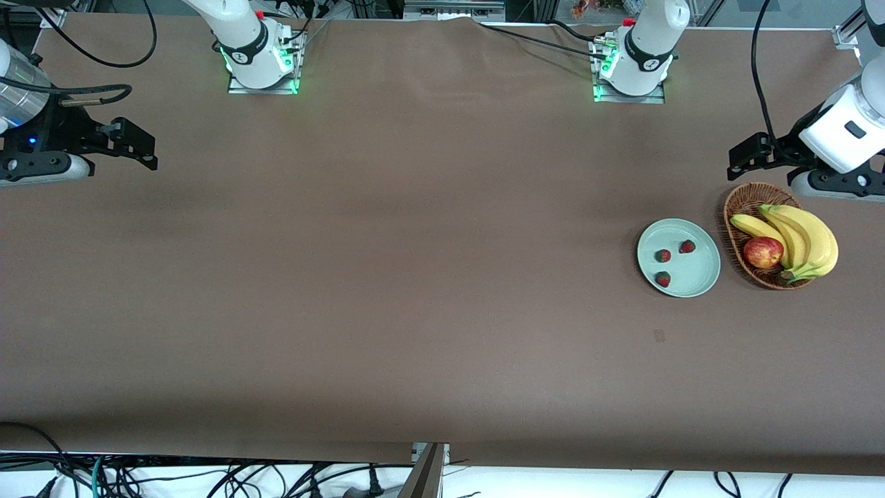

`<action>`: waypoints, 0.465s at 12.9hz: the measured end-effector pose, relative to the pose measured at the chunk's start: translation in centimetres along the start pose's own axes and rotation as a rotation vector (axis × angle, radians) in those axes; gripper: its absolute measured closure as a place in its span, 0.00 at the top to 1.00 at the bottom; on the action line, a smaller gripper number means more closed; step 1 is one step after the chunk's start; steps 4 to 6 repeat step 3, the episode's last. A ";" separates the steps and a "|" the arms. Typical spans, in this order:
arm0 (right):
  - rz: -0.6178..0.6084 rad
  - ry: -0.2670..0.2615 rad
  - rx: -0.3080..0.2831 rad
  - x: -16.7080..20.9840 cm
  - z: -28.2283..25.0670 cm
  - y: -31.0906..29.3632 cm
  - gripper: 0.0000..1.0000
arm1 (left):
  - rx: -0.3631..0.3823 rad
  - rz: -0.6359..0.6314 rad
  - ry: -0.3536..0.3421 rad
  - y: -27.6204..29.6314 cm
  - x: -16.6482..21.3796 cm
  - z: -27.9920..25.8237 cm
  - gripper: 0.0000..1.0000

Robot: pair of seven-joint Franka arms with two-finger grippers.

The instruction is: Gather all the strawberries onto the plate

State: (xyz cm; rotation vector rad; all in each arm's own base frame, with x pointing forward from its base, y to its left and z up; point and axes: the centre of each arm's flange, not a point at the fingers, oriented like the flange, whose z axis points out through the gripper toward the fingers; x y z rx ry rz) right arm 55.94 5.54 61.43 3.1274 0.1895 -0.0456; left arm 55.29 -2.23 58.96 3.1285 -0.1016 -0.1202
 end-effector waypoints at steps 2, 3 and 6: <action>0.000 0.000 0.000 0.0 0.0 0.0 1.00 | 0.000 0.001 -0.013 0.0 -0.1 0.1 1.00; 0.000 0.000 0.000 0.0 0.0 0.0 1.00 | 0.000 0.001 -0.016 0.0 -0.1 0.1 1.00; 0.000 0.000 0.000 0.0 0.0 0.0 1.00 | 0.000 0.001 -0.016 0.0 -0.1 0.1 1.00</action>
